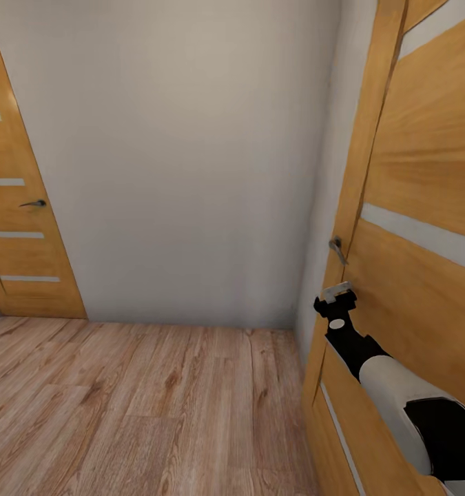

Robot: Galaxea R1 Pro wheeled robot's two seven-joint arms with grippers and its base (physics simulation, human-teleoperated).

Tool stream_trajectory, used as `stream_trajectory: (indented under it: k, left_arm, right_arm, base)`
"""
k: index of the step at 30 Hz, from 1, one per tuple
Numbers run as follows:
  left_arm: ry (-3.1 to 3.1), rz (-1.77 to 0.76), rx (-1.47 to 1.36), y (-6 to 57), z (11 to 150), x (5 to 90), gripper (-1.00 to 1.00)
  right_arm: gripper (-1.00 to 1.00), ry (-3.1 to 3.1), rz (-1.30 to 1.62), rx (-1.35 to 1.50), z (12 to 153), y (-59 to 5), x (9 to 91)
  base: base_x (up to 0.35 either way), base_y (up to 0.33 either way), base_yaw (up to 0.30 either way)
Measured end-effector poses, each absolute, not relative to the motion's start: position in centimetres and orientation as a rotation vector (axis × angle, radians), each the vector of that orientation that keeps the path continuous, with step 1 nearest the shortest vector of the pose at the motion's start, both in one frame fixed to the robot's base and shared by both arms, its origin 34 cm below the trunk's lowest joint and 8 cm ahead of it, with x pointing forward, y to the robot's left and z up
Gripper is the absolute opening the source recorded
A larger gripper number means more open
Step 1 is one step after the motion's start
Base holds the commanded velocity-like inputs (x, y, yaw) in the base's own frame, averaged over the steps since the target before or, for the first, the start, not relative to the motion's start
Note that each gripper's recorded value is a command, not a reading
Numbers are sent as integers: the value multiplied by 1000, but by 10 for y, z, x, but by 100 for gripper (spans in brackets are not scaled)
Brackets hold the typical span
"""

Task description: Move the two storage containers from the living room to the garage. In the garage, place one container on the floor and stack the other container on top of it (either order is fine).

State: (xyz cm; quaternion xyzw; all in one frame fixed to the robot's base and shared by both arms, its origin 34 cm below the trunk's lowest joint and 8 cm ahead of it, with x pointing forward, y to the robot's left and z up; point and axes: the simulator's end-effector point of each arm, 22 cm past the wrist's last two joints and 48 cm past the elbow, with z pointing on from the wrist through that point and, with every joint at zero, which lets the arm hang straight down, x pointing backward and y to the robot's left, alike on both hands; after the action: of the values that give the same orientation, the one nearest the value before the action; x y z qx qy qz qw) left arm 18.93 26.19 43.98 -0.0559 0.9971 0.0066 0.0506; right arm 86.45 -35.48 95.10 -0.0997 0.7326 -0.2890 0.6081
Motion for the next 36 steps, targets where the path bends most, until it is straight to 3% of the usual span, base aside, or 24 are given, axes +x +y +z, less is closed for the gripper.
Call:
stream_trajectory:
  k: [23, 26, 34, 36]
  left_arm:
    - [3035, 19, -171, 262, 440, 189, 100]
    - [3035, 19, -171, 262, 440, 189, 100]
    - [3035, 19, -171, 262, 440, 189, 100]
    - [3036, 20, -171, 262, 440, 189, 100]
  right_arm:
    - [100, 1704, -659, -184, 950, -365, 863]
    - [100, 1708, -603, -200, 947, -330, 866]
    - [100, 1775, -346, -312, 899, -164, 852]
    - [100, 1804, -323, -338, 875, -159, 843]
  base:
    - [0, 0, 0]
    - [0, 0, 0]
    - [0, 0, 0]
    - [0, 0, 0]
